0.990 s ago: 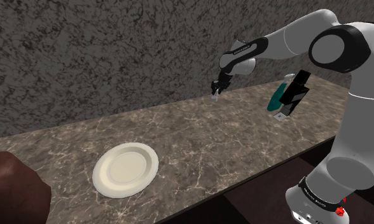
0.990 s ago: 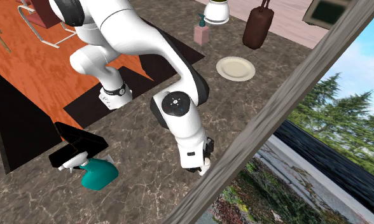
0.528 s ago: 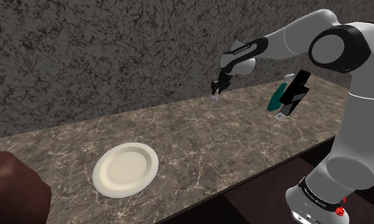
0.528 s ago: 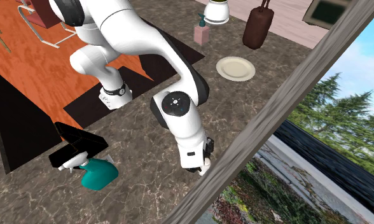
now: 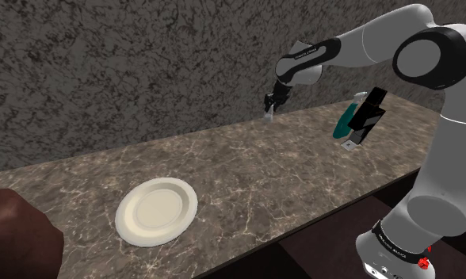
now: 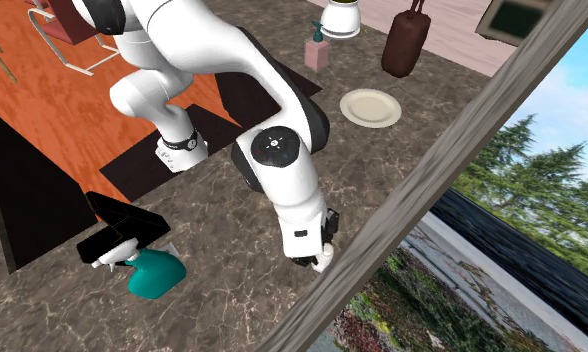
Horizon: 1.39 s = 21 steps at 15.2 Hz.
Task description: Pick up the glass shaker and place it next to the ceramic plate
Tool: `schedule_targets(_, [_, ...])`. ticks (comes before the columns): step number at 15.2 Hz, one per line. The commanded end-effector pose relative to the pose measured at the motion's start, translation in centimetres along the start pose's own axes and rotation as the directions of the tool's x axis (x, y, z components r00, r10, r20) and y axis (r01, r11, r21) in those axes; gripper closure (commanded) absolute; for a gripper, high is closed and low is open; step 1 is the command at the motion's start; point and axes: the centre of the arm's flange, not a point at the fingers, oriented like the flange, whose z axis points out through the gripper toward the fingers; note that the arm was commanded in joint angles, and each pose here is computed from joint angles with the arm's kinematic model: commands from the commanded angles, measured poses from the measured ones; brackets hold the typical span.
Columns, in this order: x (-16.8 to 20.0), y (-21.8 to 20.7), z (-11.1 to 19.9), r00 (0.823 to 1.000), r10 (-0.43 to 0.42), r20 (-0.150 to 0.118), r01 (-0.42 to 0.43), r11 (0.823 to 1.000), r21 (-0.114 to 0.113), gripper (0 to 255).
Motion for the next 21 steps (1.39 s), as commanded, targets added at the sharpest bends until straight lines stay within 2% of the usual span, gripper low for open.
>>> schedule_targets(1, [0.2,-0.2,-1.1,1.0,0.0,0.0,0.0,1.0,0.0,255])
schedule_targets(21, [2.8,-1.4,-11.3,1.0,0.0,0.0,0.0,1.0,0.0,255])
